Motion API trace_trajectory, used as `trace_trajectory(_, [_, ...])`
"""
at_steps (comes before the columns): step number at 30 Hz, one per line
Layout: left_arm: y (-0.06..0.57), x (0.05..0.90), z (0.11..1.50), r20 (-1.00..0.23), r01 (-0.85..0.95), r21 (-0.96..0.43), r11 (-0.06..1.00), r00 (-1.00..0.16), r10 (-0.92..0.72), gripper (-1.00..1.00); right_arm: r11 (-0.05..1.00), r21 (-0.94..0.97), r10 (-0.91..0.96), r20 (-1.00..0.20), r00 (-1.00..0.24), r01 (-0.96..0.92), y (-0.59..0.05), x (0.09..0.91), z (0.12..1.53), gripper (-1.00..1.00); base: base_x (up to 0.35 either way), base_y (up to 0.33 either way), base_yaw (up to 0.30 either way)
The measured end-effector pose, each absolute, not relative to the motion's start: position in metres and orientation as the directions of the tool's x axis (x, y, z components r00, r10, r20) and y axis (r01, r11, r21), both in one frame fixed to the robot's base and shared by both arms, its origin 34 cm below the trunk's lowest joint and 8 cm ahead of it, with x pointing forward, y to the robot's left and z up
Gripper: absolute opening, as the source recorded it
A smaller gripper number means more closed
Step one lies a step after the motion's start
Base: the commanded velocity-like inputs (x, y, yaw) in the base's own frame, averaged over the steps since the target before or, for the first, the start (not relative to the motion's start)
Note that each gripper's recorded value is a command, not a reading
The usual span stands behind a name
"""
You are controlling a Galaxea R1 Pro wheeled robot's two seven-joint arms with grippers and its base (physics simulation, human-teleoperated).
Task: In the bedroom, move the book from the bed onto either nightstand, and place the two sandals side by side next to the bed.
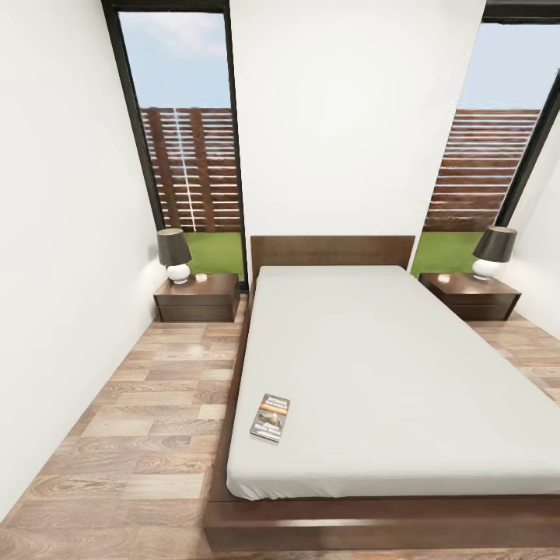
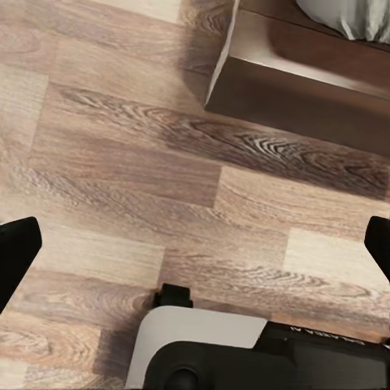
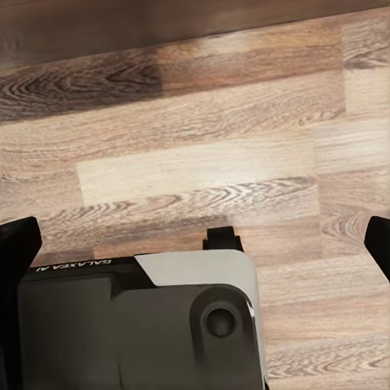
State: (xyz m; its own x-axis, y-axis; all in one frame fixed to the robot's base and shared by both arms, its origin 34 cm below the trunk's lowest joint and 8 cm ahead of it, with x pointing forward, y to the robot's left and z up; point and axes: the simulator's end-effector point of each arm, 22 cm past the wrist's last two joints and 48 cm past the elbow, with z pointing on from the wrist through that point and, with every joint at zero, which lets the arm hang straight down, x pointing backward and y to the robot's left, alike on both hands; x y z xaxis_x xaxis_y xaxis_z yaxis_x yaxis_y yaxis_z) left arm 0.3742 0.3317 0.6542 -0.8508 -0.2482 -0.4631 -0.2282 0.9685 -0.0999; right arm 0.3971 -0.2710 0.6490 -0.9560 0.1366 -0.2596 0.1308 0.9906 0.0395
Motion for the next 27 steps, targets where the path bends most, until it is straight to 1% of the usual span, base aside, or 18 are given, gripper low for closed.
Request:
trace_trajectory(6, [0.354, 0.398, 0.663, -0.469, -0.229, -0.088, 0.969, -0.849, -0.243, 1.00, 0.991, 0.040, 0.137, -0.259, -0.956, 0.131, -0.271, 0.397, 0.649, 1.00, 0.000, 0.000, 0.000])
trace_trajectory(9, [0.360, 0.442, 0.682, -0.466, -0.219, -0.112, 0.969, -0.850, -0.246, 1.00, 0.991, 0.039, 0.137, -0.259, -0.956, 0.131, -0.271, 0.397, 0.649, 1.00, 0.000, 0.000, 0.000])
trace_trajectory(12, [0.357, 0.483, 0.707, -0.483, -0.192, -0.137, 0.972, -0.844, -0.234, 1.00, 0.991, 0.040, 0.137, -0.258, -0.956, 0.131, -0.271, 0.397, 0.649, 1.00, 0.000, 0.000, 0.000])
trace_trajectory(18, [0.348, 0.534, 0.748, -0.528, -0.153, -0.169, 0.974, -0.820, -0.220, 1.00, 0.990, 0.040, 0.138, -0.259, -0.956, 0.132, -0.271, 0.397, 0.649, 1.00, 0.000, 0.000, 0.000])
trace_trajectory(27, [0.337, 0.575, 0.790, -0.578, -0.121, -0.204, 0.971, -0.786, -0.219, 1.00, 0.991, 0.040, 0.137, -0.258, -0.956, 0.131, -0.270, 0.397, 0.649, 1.00, 0.000, 0.000, 0.000])
